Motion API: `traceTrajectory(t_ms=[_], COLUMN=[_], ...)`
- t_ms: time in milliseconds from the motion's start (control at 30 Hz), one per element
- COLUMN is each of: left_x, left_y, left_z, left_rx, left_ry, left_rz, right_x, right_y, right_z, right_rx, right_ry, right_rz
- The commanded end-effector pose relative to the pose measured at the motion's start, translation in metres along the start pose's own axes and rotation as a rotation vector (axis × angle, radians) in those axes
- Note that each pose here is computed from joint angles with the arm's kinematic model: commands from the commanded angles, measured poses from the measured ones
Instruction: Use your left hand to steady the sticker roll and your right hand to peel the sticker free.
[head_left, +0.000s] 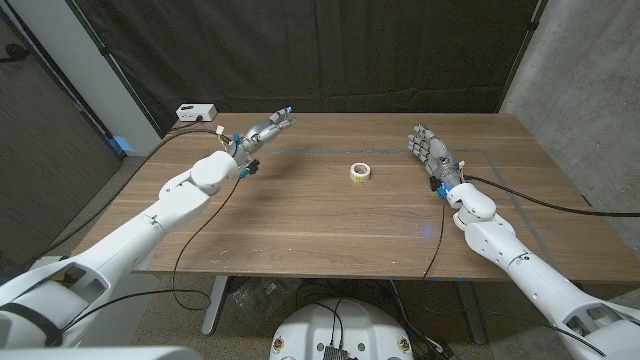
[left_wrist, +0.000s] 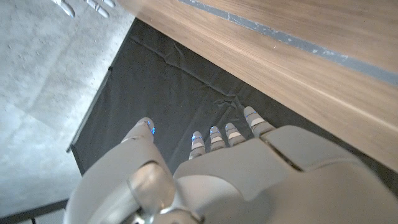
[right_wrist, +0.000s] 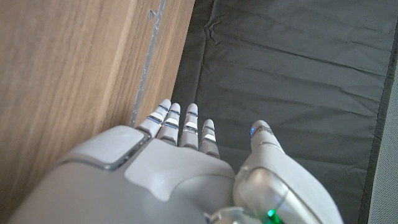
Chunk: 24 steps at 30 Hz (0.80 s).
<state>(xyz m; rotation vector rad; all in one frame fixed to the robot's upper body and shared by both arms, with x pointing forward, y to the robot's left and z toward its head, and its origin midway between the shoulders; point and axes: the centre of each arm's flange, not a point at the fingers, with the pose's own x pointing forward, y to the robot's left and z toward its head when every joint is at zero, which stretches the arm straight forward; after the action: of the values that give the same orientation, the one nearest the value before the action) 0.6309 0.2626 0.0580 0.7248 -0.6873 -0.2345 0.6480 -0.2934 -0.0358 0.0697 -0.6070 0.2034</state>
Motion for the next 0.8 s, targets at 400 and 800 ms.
traceTrajectory(t_ms=[400, 800], left_x=[0.024, 0.036], left_y=[0.020, 0.021], left_z=[0.070, 0.115], left_rx=[0.466, 0.751], left_ry=[-0.060, -0.099], left_rz=[-0.182, -0.246], right_x=[-0.008, -0.013], right_y=[0.001, 0.003], right_z=[0.000, 0.000], right_rx=[0.014, 0.019], right_ry=[-0.024, -0.039], right_rz=[0.002, -0.002])
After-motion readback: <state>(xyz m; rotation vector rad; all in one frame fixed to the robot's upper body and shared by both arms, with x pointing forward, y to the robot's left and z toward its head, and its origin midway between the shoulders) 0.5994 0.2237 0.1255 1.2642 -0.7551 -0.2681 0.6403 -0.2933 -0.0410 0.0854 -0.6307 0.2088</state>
